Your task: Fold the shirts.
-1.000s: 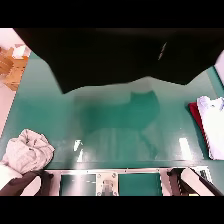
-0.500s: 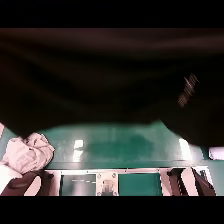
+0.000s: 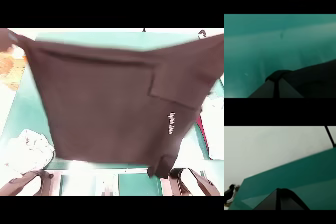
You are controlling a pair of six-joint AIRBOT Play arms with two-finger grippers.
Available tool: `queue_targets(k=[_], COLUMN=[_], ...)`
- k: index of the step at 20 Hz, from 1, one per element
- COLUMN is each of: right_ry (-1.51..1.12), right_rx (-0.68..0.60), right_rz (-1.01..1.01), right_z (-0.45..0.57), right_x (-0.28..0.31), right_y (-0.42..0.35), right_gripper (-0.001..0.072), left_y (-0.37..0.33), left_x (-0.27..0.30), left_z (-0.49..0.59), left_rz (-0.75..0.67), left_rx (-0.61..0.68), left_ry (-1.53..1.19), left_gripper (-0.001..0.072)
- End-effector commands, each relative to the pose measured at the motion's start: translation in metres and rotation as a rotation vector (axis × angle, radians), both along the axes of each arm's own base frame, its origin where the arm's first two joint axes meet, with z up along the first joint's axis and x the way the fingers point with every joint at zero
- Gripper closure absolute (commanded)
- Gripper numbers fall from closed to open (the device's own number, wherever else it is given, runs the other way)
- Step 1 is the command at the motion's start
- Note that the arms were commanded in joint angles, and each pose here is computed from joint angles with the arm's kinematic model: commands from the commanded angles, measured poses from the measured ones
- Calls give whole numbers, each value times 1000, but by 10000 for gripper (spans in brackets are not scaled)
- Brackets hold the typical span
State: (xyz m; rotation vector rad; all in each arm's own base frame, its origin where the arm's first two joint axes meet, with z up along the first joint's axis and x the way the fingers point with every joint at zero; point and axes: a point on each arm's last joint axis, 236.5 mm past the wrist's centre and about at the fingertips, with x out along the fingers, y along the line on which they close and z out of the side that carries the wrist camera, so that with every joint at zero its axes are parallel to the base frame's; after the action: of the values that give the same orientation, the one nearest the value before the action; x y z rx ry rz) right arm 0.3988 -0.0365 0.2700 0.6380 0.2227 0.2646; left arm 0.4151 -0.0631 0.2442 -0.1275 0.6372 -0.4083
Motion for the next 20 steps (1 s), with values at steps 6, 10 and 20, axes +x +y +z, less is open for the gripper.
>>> queue_targets(k=[6, 10, 20], right_ry=[463, 422, 285], right_rx=[263, 290, 232], right_rz=[-16, 11, 22], right_z=[-259, -254, -194], right_x=[116, 165, 201], right_y=[-14, -28, -41], right_gripper=[696, 695, 695], left_y=[-39, -8, 6], left_x=[93, 122, 164], left_z=[-250, -244, -167], left_rz=[-5, 121, 164], left_rx=[-186, -208, -294], left_ry=[388, 310, 127], left_gripper=[686, 686, 686])
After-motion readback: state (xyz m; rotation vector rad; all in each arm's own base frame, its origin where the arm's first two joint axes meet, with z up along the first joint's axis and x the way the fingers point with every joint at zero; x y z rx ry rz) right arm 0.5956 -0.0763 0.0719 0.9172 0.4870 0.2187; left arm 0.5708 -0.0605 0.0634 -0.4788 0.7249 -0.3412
